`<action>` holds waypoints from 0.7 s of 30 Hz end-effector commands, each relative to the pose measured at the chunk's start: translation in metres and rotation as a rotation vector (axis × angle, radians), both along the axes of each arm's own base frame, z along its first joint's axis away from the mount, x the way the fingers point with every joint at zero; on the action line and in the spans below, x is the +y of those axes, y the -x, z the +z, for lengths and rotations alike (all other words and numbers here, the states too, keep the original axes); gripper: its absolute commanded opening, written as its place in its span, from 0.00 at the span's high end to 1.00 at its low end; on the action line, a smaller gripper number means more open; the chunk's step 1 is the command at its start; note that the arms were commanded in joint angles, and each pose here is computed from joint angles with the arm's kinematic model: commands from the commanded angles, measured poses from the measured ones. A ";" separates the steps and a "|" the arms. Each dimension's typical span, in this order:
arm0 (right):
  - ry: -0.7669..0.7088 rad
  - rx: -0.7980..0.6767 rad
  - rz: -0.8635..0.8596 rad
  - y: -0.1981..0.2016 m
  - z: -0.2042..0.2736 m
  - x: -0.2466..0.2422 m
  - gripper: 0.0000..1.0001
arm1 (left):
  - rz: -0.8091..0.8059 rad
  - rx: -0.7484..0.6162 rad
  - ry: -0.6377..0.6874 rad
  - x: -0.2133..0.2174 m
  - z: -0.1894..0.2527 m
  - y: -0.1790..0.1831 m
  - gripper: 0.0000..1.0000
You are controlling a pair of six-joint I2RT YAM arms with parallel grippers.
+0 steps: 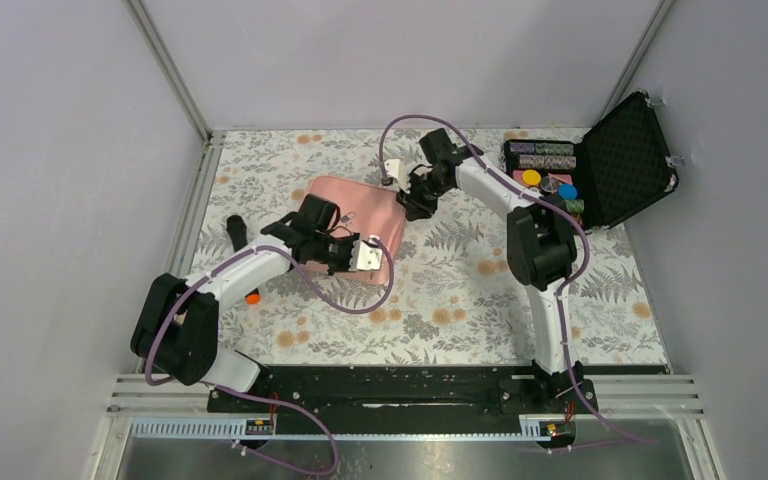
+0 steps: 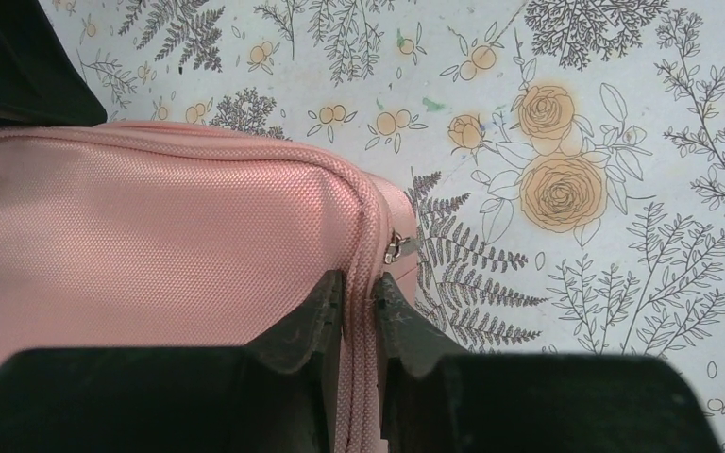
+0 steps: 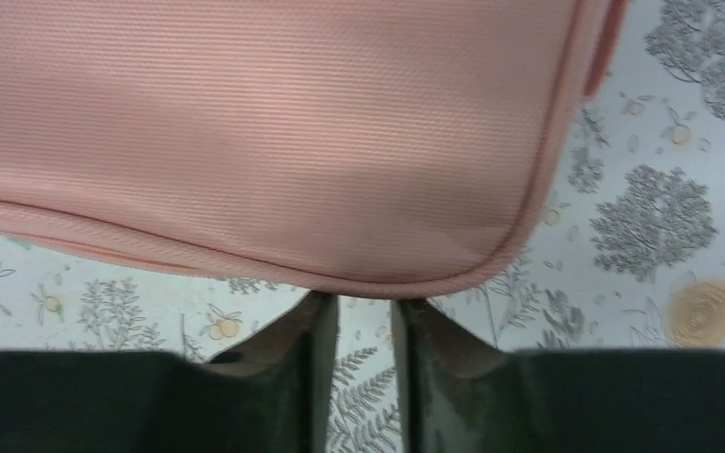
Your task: Organize the medicine kit
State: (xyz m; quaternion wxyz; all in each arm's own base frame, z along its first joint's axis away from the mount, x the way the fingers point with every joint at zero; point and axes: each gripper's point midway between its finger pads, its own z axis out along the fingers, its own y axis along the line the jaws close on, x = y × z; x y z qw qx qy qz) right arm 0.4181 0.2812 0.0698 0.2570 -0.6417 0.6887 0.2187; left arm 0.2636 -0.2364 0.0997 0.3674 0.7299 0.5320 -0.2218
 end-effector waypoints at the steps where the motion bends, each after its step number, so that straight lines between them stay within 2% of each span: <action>1: -0.046 0.013 0.086 0.010 0.010 0.020 0.74 | -0.056 0.079 0.070 -0.006 0.008 0.026 1.00; 7: -0.096 0.075 0.146 0.031 0.020 0.024 1.00 | -0.029 0.061 0.078 0.000 0.010 0.017 1.00; 15: -0.090 0.110 0.123 0.054 0.026 0.012 1.00 | 0.016 0.006 0.084 0.016 0.014 0.000 1.00; 16: -0.096 0.109 0.104 0.054 0.028 0.012 0.92 | 0.009 0.007 0.088 0.016 0.017 0.000 1.00; 18: -0.097 0.100 0.061 0.049 0.029 0.012 0.70 | -0.010 -0.005 0.088 0.017 0.023 0.001 1.00; 21: -0.133 0.049 0.023 0.040 0.033 0.013 0.45 | -0.067 -0.045 0.087 0.015 0.040 0.001 1.00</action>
